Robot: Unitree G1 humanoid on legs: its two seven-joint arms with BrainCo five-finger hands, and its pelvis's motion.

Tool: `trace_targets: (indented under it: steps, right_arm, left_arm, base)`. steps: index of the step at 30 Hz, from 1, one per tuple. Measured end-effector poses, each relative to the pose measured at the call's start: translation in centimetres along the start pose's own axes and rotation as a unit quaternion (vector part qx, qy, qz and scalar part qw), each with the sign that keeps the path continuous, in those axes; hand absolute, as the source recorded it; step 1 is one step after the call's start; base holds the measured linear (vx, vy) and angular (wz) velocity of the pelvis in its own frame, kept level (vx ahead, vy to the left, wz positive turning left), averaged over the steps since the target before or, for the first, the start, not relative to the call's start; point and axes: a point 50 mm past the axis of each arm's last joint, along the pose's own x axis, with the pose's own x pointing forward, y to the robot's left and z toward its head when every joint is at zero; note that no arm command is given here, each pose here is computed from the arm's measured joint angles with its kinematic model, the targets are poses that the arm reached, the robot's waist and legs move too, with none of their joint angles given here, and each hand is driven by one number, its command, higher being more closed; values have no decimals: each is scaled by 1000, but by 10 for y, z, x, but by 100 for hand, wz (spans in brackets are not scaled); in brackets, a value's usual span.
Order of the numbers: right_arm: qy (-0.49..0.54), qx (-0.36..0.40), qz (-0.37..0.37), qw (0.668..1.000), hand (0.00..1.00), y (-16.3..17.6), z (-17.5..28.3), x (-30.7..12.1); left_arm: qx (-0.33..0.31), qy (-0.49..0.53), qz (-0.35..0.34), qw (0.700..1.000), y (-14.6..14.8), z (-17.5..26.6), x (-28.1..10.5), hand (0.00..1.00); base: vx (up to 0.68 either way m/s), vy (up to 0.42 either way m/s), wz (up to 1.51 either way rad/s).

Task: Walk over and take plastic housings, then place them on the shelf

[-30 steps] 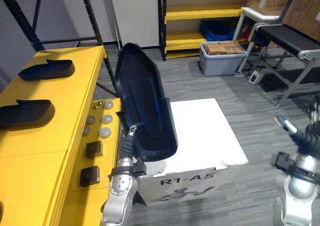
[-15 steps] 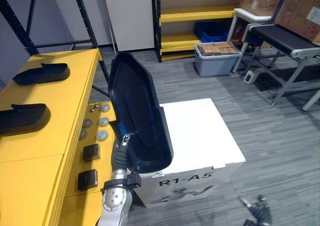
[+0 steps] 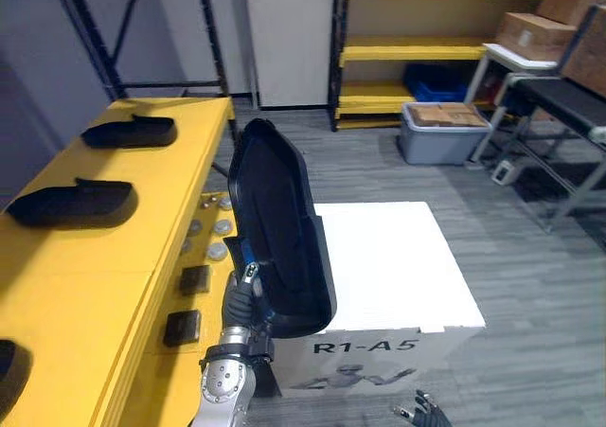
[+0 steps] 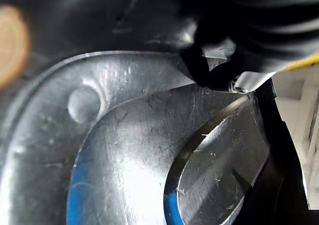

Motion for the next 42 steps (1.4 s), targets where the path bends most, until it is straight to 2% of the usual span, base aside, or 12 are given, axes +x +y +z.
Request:
trace_targets:
  steps: [4, 11, 15, 20, 25, 34, 42]
  right_arm:
    - [-6, -16, -3, 1000, 0, -2, 6, 4]
    - [20, -43, -17, 999, 0, -7, 1, 9]
    - [-6, -49, -12, 999, 0, 1, 25, 20]
    - [-11, -60, -8, 998, 0, 4, 31, 22]
    - [-24, -27, -17, 999, 0, 11, 24, 12]
    - [-41, -17, -21, 999, 0, 16, 27, 8]
    - [-13, 7, -15, 1000, 0, 30, 6, -1]
  left_arm:
    - [-9, -42, 6, 999, -2, 19, 0, 100]
    - [6, -34, 61, 998, 14, 15, -6, 100]
    - [10, -33, 91, 995, 23, 14, -8, 100]
    - [15, -42, 61, 997, 7, 17, -3, 100]
    - [15, -54, 23, 998, -16, 18, 6, 100]
    - [5, -71, 10, 997, -22, 24, 4, 100]
    - [4, -71, -1, 997, -27, 24, 3, 100]
  base:
    - [-100, 67, 178]
    - [86, 193, 168]
    - [197, 205, 112]
    - [216, 122, 124]
    - [181, -86, 167]
    - [59, -158, 53]
    - [-37, -1, 16]
